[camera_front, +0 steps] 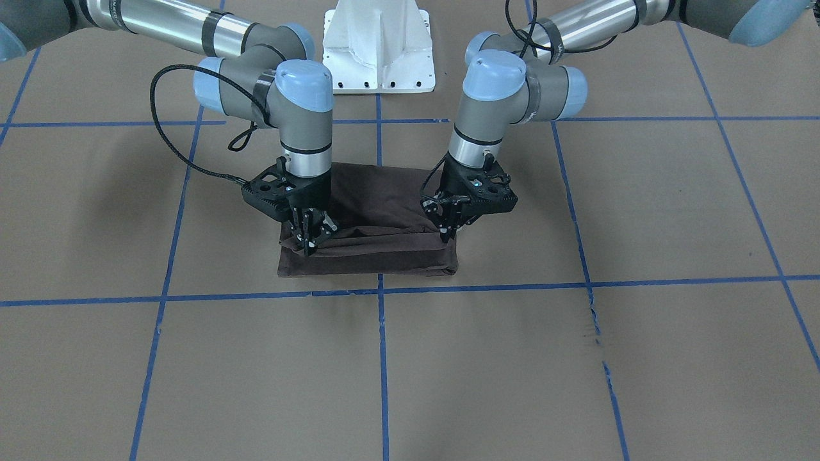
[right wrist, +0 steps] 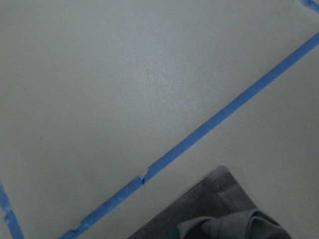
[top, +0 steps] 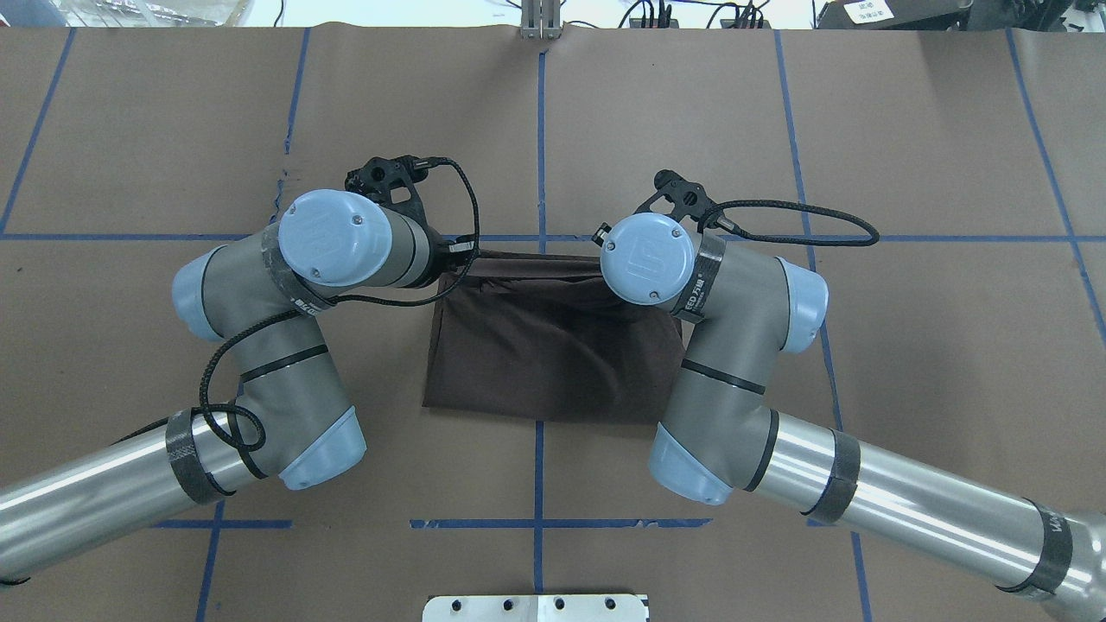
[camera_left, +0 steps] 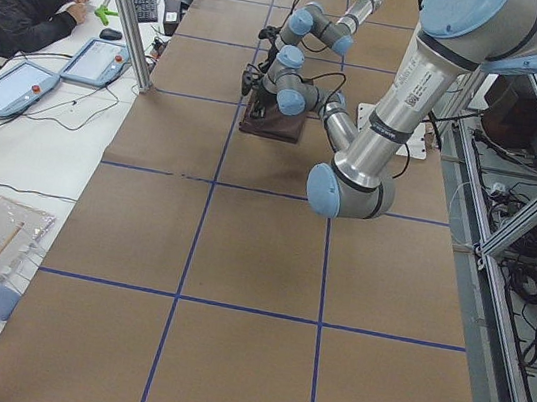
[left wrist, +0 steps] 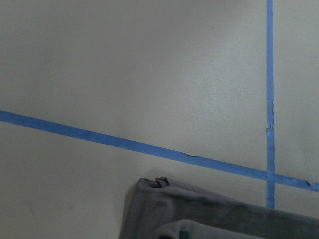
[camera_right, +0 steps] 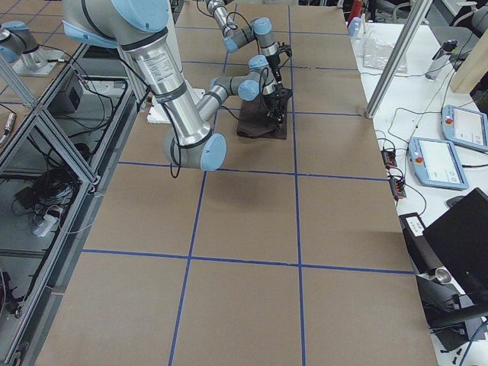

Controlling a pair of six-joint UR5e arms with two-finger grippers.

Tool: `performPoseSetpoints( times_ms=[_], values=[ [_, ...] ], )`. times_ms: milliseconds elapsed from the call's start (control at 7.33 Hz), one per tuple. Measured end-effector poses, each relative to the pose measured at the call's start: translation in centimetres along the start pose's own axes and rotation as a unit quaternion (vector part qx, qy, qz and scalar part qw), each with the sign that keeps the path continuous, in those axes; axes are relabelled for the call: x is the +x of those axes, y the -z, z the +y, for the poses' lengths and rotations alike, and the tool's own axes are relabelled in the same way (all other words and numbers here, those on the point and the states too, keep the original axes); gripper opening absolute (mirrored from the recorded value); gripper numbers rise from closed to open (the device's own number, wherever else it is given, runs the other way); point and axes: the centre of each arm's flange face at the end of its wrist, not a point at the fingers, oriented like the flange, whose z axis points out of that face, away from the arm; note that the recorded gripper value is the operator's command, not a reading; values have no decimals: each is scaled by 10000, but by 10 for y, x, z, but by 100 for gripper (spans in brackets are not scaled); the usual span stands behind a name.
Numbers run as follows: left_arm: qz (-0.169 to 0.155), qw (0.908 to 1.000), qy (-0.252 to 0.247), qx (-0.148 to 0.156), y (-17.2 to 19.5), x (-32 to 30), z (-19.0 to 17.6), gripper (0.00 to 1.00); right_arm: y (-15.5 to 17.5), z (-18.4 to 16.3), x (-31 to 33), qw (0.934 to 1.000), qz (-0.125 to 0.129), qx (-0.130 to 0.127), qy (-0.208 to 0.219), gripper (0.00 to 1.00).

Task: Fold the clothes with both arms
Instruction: 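Lower the folded edge onto the far edge with both grippers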

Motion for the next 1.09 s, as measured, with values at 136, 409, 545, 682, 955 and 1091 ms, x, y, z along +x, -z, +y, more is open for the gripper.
performPoseSetpoints(
  times_ms=[136, 409, 545, 682, 955, 1091],
  values=[
    [10, 9997, -235, 16, -1, -2, -2, 100, -1, 1, 0, 9993, 5, -5, 387, 100],
    [115, 9970, -757, 101, 7, -10, -24, 100, 14, 5, -13, 9961, -142, -112, 863, 100],
    [140, 9955, -935, 65, 11, -16, -35, 100, 24, 13, -20, 9943, -217, -247, 1018, 100],
    [161, 9947, -1016, 28, 13, -20, -40, 100, 29, 27, -22, 9916, -259, -340, 1224, 100],
    [180, 9943, -1048, 8, 13, -25, -43, 100, 20, 48, -19, 9845, -188, -336, 1712, 100],
    [177, 9944, -1046, 4, 13, -26, -43, 100, 11, 52, -16, 9788, -108, -290, 2027, 100]
  ],
)
